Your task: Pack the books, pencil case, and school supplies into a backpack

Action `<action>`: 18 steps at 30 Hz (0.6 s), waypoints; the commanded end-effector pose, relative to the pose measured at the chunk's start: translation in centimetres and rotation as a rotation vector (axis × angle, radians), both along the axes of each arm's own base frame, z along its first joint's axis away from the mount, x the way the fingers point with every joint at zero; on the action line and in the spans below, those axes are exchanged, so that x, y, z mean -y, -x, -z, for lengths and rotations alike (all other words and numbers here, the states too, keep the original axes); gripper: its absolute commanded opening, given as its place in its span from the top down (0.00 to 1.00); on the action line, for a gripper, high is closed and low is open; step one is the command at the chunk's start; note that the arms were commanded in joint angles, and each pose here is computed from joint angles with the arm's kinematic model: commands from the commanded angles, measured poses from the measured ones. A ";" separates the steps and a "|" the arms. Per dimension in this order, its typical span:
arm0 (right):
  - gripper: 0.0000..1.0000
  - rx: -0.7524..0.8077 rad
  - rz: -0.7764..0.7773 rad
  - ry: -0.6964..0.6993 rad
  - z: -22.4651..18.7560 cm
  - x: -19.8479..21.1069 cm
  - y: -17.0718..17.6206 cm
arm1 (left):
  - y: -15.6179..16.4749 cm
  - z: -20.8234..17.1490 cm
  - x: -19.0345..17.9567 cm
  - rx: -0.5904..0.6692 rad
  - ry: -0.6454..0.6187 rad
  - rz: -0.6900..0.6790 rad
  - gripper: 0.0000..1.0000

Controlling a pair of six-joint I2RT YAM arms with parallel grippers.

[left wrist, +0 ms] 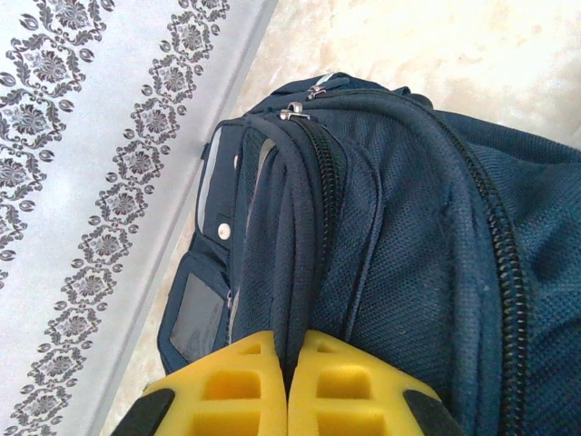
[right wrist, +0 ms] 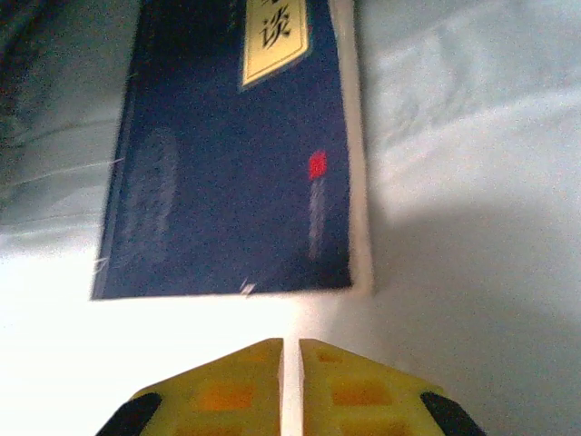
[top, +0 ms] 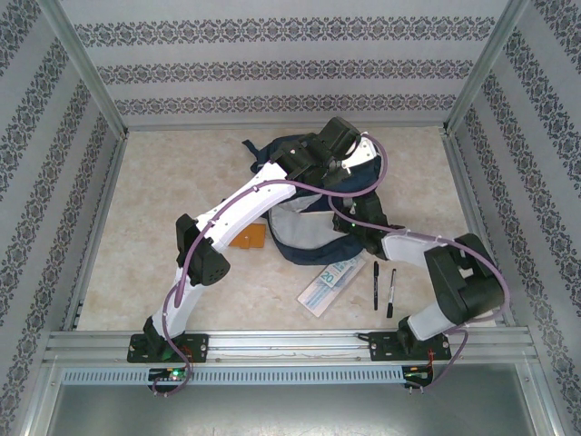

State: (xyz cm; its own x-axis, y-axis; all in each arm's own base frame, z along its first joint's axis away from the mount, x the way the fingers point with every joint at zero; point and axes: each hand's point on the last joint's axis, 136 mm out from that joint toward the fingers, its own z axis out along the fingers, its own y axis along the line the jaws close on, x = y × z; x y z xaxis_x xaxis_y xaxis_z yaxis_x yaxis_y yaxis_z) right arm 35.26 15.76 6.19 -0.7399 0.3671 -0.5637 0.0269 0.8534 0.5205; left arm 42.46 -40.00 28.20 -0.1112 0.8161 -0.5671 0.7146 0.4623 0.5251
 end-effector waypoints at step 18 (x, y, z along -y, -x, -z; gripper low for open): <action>1.00 -0.172 0.415 -0.638 2.6 -6.0 -4.5 | 1.0 -5.8 -0.6 0.093 0.089 -0.034 1.00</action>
State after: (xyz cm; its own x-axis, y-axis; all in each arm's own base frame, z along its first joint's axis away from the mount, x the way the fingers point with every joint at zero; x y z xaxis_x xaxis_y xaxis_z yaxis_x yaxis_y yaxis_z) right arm 37.62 21.48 3.67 -0.5624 0.8217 -0.0919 0.4263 0.3834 0.8193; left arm 42.38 -39.72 28.05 -0.1327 0.8173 -0.5607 0.7045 0.4757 0.5267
